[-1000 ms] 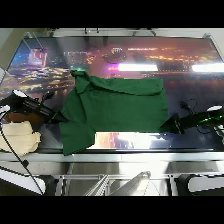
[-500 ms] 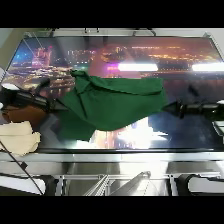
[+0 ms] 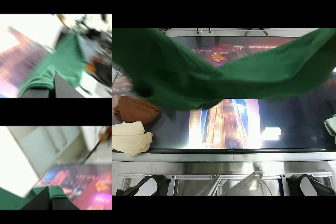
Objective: Fold the shirts.
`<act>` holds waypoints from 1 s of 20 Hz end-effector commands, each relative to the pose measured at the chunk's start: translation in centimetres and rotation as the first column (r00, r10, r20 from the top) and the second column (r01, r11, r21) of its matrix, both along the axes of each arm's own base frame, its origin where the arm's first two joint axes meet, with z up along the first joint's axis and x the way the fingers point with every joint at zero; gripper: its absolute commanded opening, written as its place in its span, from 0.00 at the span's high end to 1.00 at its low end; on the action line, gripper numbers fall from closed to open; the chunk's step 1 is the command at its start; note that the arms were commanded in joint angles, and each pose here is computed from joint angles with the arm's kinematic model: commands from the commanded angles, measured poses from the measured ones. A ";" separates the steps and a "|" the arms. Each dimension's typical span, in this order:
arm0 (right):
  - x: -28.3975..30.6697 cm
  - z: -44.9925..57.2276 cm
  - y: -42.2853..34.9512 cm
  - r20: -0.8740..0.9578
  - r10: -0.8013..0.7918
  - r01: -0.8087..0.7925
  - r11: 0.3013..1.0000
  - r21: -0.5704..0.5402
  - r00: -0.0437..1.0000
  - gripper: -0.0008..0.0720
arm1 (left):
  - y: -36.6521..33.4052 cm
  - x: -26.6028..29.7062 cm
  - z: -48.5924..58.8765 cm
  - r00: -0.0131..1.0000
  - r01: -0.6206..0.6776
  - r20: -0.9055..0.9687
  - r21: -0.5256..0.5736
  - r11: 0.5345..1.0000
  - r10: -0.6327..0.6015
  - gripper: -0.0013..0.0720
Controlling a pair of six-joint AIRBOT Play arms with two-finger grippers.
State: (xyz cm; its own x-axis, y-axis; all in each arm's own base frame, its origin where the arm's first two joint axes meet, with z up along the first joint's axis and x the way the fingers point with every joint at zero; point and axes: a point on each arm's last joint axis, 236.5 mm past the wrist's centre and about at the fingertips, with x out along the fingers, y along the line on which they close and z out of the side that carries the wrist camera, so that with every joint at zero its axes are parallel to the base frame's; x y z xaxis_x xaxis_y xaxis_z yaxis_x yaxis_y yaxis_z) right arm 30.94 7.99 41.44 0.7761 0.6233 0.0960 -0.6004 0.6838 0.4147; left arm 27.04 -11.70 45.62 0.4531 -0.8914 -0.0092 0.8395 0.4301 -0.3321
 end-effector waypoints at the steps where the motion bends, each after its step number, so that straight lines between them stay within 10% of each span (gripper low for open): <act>1: -4.2 6.3 -1.5 0.187 -0.199 0.211 0.976 -0.044 0.962 0.97 | 1.2 -4.6 6.5 0.968 -0.197 0.154 -0.028 0.980 0.199 0.94; 5: -3.6 7.5 -3.1 0.205 -0.240 0.253 0.966 -0.044 0.949 0.97 | 5.1 -3.6 7.0 0.941 -0.281 0.162 -0.119 0.952 0.298 0.94; 10: 4.4 0.7 -2.0 0.000 -0.056 0.056 0.997 -0.053 0.998 0.97 | 4.7 5.1 -3.9 0.976 -0.133 -0.182 -0.043 0.990 0.123 0.94; 15: 15.8 -17.2 -1.1 -0.393 -0.012 -0.032 0.994 -0.105 0.920 0.97 | 2.8 18.0 -24.4 0.811 -0.067 -0.562 0.186 0.980 0.162 0.94; 20: 23.1 -34.4 -2.4 -0.630 -0.019 -0.017 0.999 -0.052 0.776 0.97 | 3.6 27.3 -40.1 0.640 -0.003 -0.760 0.143 0.990 0.112 0.95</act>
